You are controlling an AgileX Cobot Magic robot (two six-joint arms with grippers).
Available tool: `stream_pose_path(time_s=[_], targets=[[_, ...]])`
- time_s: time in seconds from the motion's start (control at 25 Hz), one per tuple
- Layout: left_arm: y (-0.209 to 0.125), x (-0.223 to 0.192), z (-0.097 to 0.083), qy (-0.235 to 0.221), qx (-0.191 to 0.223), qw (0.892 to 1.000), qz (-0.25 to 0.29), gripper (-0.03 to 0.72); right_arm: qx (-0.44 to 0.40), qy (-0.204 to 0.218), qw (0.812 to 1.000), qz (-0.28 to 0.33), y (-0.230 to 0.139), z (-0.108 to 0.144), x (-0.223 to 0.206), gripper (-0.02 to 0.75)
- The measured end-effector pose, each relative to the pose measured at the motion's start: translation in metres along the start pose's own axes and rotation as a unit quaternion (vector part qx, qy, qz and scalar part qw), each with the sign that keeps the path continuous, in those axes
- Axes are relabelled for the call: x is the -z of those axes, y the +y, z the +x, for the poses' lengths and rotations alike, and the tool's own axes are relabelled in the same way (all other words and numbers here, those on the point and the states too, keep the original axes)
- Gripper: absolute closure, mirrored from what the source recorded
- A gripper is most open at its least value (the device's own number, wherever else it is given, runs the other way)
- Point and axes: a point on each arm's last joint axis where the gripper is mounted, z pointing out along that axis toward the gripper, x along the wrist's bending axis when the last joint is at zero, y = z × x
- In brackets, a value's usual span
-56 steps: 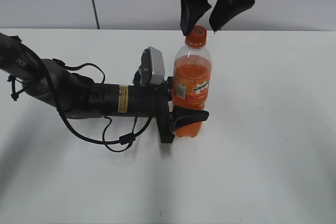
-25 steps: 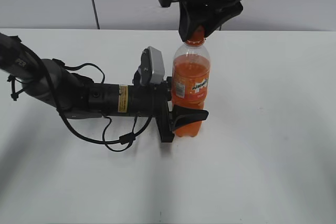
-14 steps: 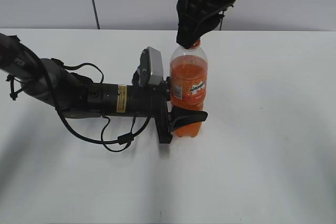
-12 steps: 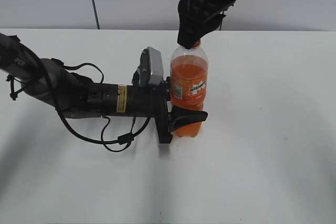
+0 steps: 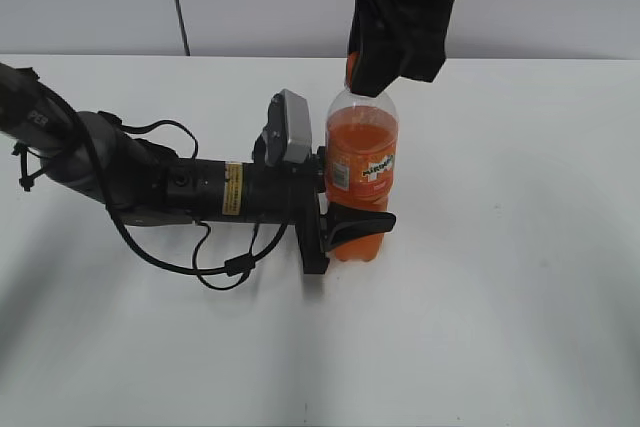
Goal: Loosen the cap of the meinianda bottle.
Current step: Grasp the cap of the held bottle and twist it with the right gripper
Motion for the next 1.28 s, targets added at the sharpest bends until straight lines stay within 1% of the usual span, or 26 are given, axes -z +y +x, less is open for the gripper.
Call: stream_pose_path(time_s=[0.2, 0.4, 0.64, 0.96, 1.2, 1.28], targets=[[0.0000, 0.0000, 0.0000, 0.000, 0.000, 1.000, 0.000, 0.295, 0.093, 0.003, 0.996, 0.000, 0.0000, 0.0003, -0.0003, 0.463], [0.0001, -0.0005, -0.0004, 0.000, -0.001, 1.000, 0.000, 0.295, 0.193, 0.003, 0.981, 0.001, 0.0000, 0.0003, 0.0005, 0.463], [0.0002, -0.0011, -0.0006, 0.000, -0.001, 1.000, 0.001, 0.295, 0.264, 0.004, 0.965, 0.004, -0.0005, 0.0002, 0.0007, 0.463], [0.0002, -0.0012, -0.0003, 0.002, 0.000, 1.000, 0.001, 0.295, 0.279, 0.004, 0.960, 0.006, -0.0009, 0.0000, 0.0008, 0.463], [0.0003, -0.0014, -0.0005, 0.002, 0.000, 1.000, 0.001, 0.295, 0.249, 0.003, 0.969, 0.006, -0.0009, -0.0001, 0.0010, 0.463], [0.0003, -0.0014, -0.0005, 0.002, 0.000, 1.000, 0.001, 0.295, 0.238, 0.003, 0.971, 0.006, -0.0008, -0.0002, 0.0010, 0.447]])
